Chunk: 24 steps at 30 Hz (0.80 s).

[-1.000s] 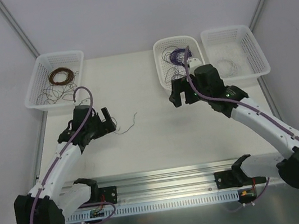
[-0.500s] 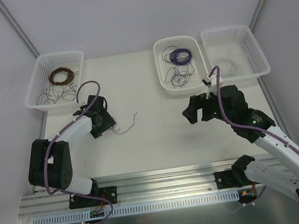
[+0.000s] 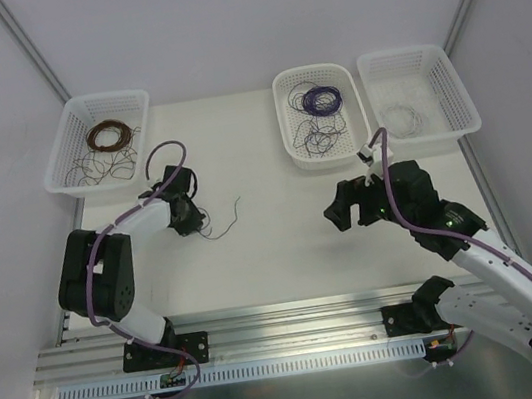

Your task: Untangle the cables

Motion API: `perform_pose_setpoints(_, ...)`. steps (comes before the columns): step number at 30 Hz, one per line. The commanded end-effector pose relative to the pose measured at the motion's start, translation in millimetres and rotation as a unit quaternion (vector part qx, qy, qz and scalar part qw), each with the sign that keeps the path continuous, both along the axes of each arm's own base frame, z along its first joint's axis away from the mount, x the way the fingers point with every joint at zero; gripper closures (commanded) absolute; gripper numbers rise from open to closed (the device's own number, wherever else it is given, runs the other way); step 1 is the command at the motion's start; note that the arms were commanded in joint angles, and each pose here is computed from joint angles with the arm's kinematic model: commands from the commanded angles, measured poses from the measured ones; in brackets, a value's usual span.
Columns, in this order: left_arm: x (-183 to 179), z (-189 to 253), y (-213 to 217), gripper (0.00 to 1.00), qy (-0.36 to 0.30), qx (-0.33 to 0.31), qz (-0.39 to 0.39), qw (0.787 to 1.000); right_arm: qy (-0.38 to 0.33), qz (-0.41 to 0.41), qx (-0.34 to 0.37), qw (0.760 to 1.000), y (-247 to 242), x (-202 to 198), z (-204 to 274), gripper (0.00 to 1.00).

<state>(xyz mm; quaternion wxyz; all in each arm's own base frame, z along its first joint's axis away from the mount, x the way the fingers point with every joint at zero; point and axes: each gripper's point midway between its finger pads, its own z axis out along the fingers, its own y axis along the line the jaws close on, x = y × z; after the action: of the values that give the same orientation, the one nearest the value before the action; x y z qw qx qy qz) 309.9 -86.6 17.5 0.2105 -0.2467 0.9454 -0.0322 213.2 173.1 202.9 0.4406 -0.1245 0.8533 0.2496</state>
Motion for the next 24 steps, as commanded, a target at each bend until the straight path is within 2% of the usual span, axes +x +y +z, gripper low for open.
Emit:
perform_pose_setpoints(1,-3,14,-22,1.00,-0.018,-0.022,-0.048,0.998,-0.007,0.025,0.039,0.999,18,-2,10,0.03)
perform_pose_setpoints(6,-18,41,-67,1.00,-0.056,-0.041,-0.144,0.987,0.008,0.053,0.068,0.996,36,-4,10,0.03)
perform_pose_setpoints(11,-33,81,-112,1.00,-0.115,-0.063,-0.260,0.957,0.026,0.070,0.104,0.992,56,-2,10,0.03)
perform_pose_setpoints(15,-49,112,-142,1.00,-0.158,-0.087,-0.343,0.922,0.038,0.076,0.121,0.989,66,1,7,0.03)
perform_pose_setpoints(19,-75,146,-169,1.00,-0.206,-0.121,-0.433,0.869,0.028,0.086,0.125,0.988,74,8,13,0.03)
perform_pose_setpoints(22,-90,168,-182,1.00,-0.232,-0.151,-0.475,0.835,0.024,0.107,0.126,0.986,83,12,16,0.03)
perform_pose_setpoints(24,-95,179,-186,1.00,-0.245,-0.163,-0.490,0.821,0.021,0.121,0.132,0.984,90,13,21,0.03)
